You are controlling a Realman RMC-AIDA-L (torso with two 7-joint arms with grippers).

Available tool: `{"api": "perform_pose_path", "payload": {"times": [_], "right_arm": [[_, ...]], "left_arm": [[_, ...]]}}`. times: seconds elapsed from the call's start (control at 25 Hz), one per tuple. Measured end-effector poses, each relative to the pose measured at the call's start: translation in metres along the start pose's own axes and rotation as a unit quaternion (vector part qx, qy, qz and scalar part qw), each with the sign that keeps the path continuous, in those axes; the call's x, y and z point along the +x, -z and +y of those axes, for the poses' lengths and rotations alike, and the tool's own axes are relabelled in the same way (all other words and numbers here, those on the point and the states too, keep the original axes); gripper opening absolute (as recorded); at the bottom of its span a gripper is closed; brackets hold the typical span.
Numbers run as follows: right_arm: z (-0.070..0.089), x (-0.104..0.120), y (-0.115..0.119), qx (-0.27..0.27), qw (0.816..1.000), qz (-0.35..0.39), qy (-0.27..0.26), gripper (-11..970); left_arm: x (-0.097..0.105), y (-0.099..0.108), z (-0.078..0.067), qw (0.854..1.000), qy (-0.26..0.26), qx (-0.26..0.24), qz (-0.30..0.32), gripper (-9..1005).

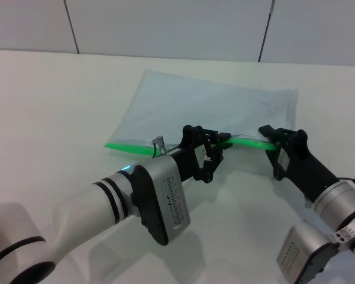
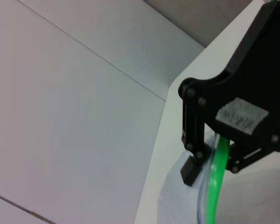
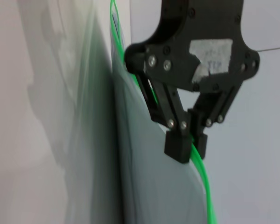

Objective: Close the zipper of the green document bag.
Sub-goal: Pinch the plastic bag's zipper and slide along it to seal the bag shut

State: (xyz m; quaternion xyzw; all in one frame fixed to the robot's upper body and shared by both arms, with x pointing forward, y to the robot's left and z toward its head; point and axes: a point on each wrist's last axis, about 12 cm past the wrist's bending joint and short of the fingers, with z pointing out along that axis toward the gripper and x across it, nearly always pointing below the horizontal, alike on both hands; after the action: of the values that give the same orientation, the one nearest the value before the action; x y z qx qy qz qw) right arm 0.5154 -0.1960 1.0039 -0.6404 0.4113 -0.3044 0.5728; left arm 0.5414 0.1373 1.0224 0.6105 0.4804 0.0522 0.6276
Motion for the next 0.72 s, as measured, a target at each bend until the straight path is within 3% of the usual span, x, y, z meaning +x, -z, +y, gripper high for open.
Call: {"api": "perform_pose_path", "payload": {"times": [0.72], "right_arm": [[-0.003,0.024,0.018,0.033,0.998,-0.044,-0.006,65]], "left_arm": [[0.007,0.005,0.001,1.000,0.011,-0.010,0.018,90]]}}
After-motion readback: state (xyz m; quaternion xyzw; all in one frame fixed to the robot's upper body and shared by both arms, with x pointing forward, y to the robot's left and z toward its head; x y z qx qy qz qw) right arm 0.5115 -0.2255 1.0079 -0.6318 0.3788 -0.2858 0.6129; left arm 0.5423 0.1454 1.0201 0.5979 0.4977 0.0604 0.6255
